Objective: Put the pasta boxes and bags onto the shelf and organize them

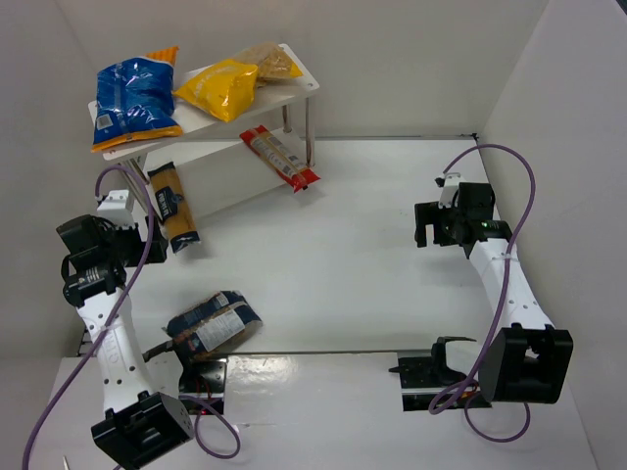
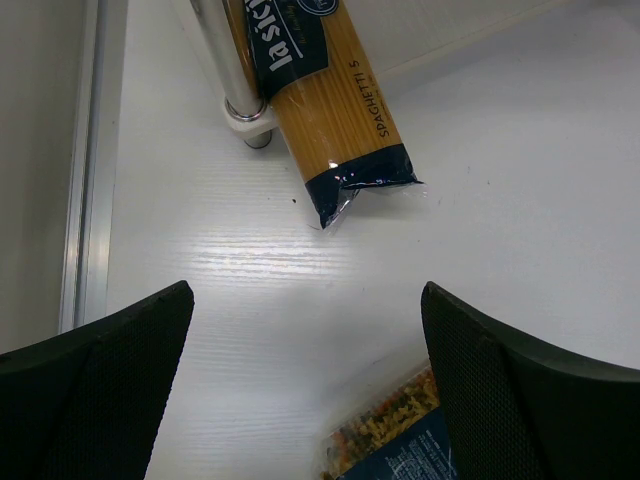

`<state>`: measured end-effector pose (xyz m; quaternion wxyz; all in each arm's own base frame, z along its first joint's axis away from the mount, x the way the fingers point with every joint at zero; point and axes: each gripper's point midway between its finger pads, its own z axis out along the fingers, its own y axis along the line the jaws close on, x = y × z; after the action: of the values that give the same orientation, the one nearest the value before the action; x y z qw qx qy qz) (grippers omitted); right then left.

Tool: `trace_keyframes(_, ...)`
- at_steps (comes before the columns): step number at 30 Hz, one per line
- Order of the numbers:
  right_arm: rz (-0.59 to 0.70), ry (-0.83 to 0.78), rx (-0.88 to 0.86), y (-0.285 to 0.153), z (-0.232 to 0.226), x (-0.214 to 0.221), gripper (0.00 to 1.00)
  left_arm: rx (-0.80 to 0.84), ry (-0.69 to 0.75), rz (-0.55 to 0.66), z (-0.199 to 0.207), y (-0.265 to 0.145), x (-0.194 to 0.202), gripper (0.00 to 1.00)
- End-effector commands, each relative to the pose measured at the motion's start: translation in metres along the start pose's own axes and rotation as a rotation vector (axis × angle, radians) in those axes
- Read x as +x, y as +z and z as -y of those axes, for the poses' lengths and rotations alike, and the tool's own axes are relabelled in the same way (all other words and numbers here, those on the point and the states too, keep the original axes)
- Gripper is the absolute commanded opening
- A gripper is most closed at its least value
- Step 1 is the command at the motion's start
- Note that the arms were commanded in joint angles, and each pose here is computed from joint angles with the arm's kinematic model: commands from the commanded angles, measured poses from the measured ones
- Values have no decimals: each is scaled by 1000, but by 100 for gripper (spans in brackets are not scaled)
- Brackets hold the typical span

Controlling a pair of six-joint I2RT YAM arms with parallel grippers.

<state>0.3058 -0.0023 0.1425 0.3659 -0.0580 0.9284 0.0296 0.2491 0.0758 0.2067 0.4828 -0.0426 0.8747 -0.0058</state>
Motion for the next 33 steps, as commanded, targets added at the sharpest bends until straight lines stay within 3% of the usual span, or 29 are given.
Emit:
trace_keyframes(1, 82, -8, 4, -12, 1, -25, 100, 11, 18, 59, 3, -6, -20, 100)
trace_keyframes(15, 105, -40, -35, -17, -8, -29, 100, 27, 27, 61, 7, -8, -19, 100)
trace_keyframes(19, 105, -56, -41, -17, -10, -27, 100, 214, 198, 46, 40, -16, -27, 100)
trace_keyframes(25, 133, -61, -37, -25, -11, -31, 100, 405, 489, -192, 62, -26, 8, 100)
trace_keyframes(31, 123, -59, -38, -22, -11, -30, 100, 579, 890, -332, 74, -47, 49, 100)
trace_keyframes(33, 112, -58, -49, -19, -12, -28, 100, 641, 965, -328, 85, -52, 52, 100)
